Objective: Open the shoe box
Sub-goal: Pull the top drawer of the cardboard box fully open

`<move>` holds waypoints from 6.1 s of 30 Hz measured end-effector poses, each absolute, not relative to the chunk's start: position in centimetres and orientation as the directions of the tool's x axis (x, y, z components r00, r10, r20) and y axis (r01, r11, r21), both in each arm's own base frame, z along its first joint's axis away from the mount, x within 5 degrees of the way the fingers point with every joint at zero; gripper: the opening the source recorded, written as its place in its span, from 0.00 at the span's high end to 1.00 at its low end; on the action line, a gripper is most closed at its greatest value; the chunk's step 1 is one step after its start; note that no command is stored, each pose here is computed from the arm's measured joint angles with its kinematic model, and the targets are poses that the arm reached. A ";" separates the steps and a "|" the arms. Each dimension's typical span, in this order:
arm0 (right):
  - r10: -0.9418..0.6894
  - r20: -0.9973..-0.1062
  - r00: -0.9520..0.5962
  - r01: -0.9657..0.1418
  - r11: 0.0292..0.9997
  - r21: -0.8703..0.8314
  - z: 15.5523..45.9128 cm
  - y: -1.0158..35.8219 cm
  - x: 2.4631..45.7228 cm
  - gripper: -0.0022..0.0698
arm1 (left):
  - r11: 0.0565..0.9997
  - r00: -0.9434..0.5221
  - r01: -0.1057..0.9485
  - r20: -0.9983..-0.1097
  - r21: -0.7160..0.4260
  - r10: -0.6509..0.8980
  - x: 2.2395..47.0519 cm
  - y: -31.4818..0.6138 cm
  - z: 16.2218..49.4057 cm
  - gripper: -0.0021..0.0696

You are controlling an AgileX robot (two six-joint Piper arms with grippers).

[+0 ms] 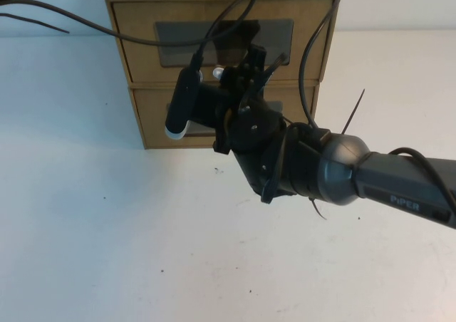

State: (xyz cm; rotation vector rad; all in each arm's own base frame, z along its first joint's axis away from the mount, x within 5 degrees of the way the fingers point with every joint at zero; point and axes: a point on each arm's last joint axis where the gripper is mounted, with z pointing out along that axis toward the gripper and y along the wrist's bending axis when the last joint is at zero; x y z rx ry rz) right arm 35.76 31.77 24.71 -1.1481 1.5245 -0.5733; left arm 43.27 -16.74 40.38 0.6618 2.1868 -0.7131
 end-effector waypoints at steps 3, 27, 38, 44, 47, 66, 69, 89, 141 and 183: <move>-0.883 -0.465 0.063 -0.363 0.414 -0.835 24.7 31.8 35.8 0.68 | 0.714 -0.600 0.641 -0.764 -0.284 0.235 43.3 -16.7 40.4 0.98; -0.884 -0.462 0.076 -0.359 0.408 -0.839 24.9 31.7 36.0 0.93 | 0.714 -0.602 0.640 -0.763 -0.284 0.235 43.3 -16.8 40.3 0.98; -0.902 -0.422 0.091 -0.345 0.368 -0.863 25.0 31.9 35.7 0.95 | 0.718 -0.617 0.627 -0.756 -0.302 0.220 43.3 -16.8 40.3 0.98; -0.916 -0.394 0.078 -0.334 0.348 -0.876 25.0 32.2 35.2 0.95 | 0.721 -0.627 0.618 -0.750 -0.313 0.211 43.3 -16.8 40.3 0.98; -0.920 -0.385 0.074 -0.337 0.340 -0.878 25.1 32.2 34.9 0.95 | 0.722 -0.632 0.615 -0.746 -0.318 0.209 43.3 -16.8 40.2 0.98; -0.934 -0.342 0.101 -0.376 0.283 -0.882 25.3 31.9 29.7 0.96 | 0.721 -0.652 0.604 -0.730 -0.339 0.203 43.2 -16.8 40.2 0.98; -0.931 -0.353 0.095 -0.390 0.291 -0.874 25.6 31.8 28.4 0.96 | 0.721 -0.657 0.600 -0.727 -0.346 0.199 43.1 -16.8 40.2 0.98; -0.933 -0.353 0.072 -0.477 0.279 -0.834 25.3 32.2 19.1 0.96 | 0.724 -0.666 0.591 -0.722 -0.356 0.188 43.1 -16.8 40.2 0.98; -0.682 -0.708 -0.185 -0.612 0.643 -0.460 38.8 23.2 9.0 0.84 | 0.713 -0.364 0.694 -0.903 -0.100 0.228 30.3 -12.8 54.1 0.98; -0.102 -0.835 -0.541 -0.156 0.988 -0.019 37.8 7.0 22.8 0.99 | 0.956 0.109 0.287 -0.994 0.061 0.031 4.7 -1.6 23.7 0.98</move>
